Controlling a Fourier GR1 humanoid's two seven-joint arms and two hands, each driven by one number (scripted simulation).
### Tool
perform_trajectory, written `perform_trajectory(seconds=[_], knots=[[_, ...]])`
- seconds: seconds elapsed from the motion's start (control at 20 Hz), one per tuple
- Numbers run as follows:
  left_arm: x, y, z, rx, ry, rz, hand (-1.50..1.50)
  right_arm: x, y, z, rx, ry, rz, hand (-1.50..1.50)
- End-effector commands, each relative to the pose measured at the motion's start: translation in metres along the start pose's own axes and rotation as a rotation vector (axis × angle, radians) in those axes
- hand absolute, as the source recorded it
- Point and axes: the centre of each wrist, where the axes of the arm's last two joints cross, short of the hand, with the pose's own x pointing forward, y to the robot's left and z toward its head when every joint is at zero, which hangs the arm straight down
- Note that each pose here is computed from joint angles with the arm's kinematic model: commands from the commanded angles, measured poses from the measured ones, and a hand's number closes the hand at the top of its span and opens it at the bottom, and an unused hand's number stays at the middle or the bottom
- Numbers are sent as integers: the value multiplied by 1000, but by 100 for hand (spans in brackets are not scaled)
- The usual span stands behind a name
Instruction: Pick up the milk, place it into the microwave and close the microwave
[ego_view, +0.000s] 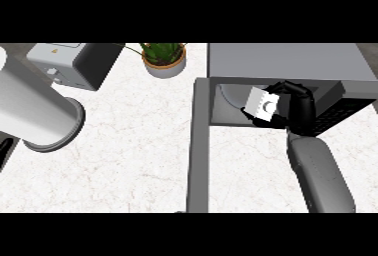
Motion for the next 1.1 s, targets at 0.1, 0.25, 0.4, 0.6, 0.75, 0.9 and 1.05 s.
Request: perform_trajectory(seconds=[0.1, 0.25, 0.4, 0.6, 0.75, 0.9, 1.05], knots=[[-2, -6, -11, -33, -7, -1, -150, 0, 8, -49, -21, 162, 102, 150], [-2, -5, -10, -31, 13, -9, -150, -5, 4, -35, -116, 178, 130, 150], [2, -2, -15, -47, 10, -38, -150, -6, -3, -34, -236, 162, 155, 150], [5, -6, -24, -62, -14, -57, -150, -15, -22, -17, -223, 69, 339, -150], [3, -7, -27, -63, 9, -71, -150, -15, -22, -12, -220, 41, 403, -150], [4, -7, -28, -87, 7, -79, -150, -17, -23, -8, -236, 49, 417, -150], [0, -12, -33, -94, 18, -73, -150, -15, -22, -6, -247, 27, 426, -150]])
